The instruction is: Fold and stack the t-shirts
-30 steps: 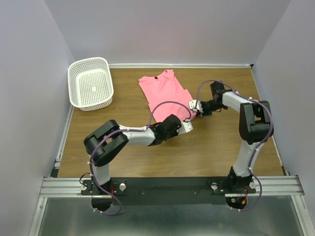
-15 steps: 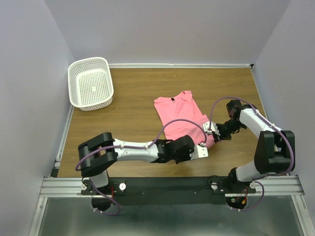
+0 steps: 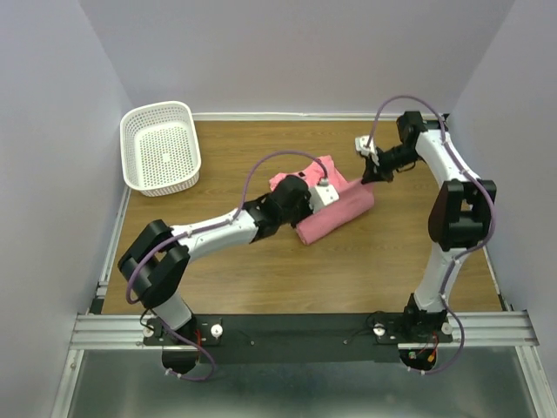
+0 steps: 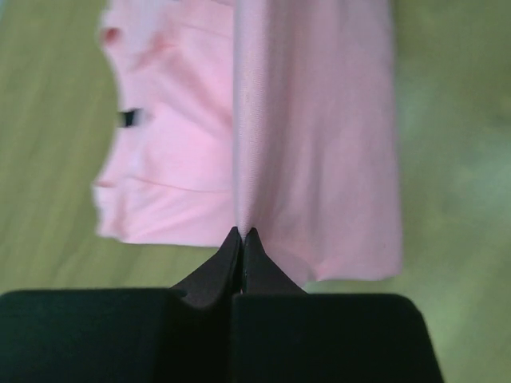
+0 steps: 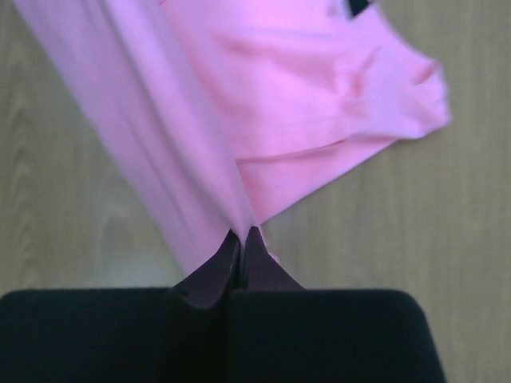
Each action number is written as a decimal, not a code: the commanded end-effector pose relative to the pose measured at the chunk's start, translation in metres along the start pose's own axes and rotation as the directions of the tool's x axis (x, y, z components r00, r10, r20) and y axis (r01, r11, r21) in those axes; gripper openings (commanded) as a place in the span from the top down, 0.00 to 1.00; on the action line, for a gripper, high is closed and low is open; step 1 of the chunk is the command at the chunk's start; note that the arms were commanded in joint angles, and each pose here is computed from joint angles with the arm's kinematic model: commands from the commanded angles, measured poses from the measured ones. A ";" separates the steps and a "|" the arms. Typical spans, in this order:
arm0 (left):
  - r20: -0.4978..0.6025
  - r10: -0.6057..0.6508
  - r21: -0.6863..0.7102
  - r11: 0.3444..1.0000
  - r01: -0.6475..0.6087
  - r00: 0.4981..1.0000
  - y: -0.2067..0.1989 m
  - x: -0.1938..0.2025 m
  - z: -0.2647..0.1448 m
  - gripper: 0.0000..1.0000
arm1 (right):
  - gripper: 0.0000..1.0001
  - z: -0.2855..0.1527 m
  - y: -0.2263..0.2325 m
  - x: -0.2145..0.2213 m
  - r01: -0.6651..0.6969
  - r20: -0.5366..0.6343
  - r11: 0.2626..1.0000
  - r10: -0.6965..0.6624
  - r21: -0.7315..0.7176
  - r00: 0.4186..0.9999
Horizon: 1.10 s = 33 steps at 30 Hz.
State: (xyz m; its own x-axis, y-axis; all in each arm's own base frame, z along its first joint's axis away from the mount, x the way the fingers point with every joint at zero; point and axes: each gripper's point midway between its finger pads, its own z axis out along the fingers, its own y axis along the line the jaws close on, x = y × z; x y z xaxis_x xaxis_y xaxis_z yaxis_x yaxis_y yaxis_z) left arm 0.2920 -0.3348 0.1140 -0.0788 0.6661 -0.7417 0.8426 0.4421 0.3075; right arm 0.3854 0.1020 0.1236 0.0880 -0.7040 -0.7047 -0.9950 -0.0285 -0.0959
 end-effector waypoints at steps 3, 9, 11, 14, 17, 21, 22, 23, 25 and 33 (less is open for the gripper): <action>0.030 0.000 -0.170 0.985 0.005 1.000 0.092 -0.007 0.022 1.00 | 0.99 0.034 -0.069 -0.035 -0.154 0.161 0.988 0.150 0.009 0.975; 0.019 -0.078 -0.252 0.964 0.080 0.997 0.137 0.012 0.026 1.00 | 0.99 0.067 -0.130 -0.050 -0.142 0.188 0.984 0.120 0.105 0.975; 0.017 -0.086 -0.263 0.961 0.088 0.996 0.143 0.016 0.026 1.00 | 0.99 0.082 -0.137 -0.049 -0.169 0.181 0.979 0.147 0.112 0.972; 0.007 -0.096 -0.284 0.954 0.094 0.995 0.152 0.025 0.029 1.00 | 0.99 0.090 -0.158 -0.054 -0.167 0.193 0.971 0.133 0.171 0.972; 0.009 -0.099 -0.301 0.949 0.097 0.995 0.163 0.028 0.031 1.00 | 0.99 0.091 -0.165 -0.052 -0.187 0.200 0.964 0.149 0.189 0.968; -0.006 -0.104 -0.294 0.951 0.097 0.995 0.169 0.038 0.042 1.00 | 0.99 0.092 -0.166 -0.047 -0.201 0.187 0.959 0.163 0.202 0.969; -0.006 -0.105 -0.298 0.949 0.098 0.994 0.172 0.038 0.043 1.00 | 0.99 0.093 -0.166 -0.047 -0.200 0.183 0.958 0.164 0.203 0.969; -0.011 -0.105 -0.301 0.949 0.097 0.994 0.174 0.040 0.045 1.00 | 0.99 0.093 -0.167 -0.046 -0.202 0.179 0.957 0.165 0.209 0.970; -0.013 -0.102 -0.309 0.946 0.093 0.995 0.178 0.041 0.047 1.00 | 0.99 0.093 -0.167 -0.044 -0.207 0.170 0.954 0.172 0.215 0.970; -0.009 -0.071 -0.339 0.939 0.064 0.997 0.191 0.040 0.053 1.00 | 0.99 0.090 -0.165 -0.036 -0.211 0.143 0.947 0.181 0.243 0.973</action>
State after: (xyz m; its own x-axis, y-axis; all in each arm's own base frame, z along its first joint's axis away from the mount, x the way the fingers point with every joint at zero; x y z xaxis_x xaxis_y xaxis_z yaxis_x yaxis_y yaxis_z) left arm 0.4601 -0.2551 0.1002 -0.1837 0.6382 -0.7476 0.6392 0.6553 0.4024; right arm 0.5454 0.2005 0.0979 -0.0859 -0.5775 -0.8118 -0.9612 0.2625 -0.0850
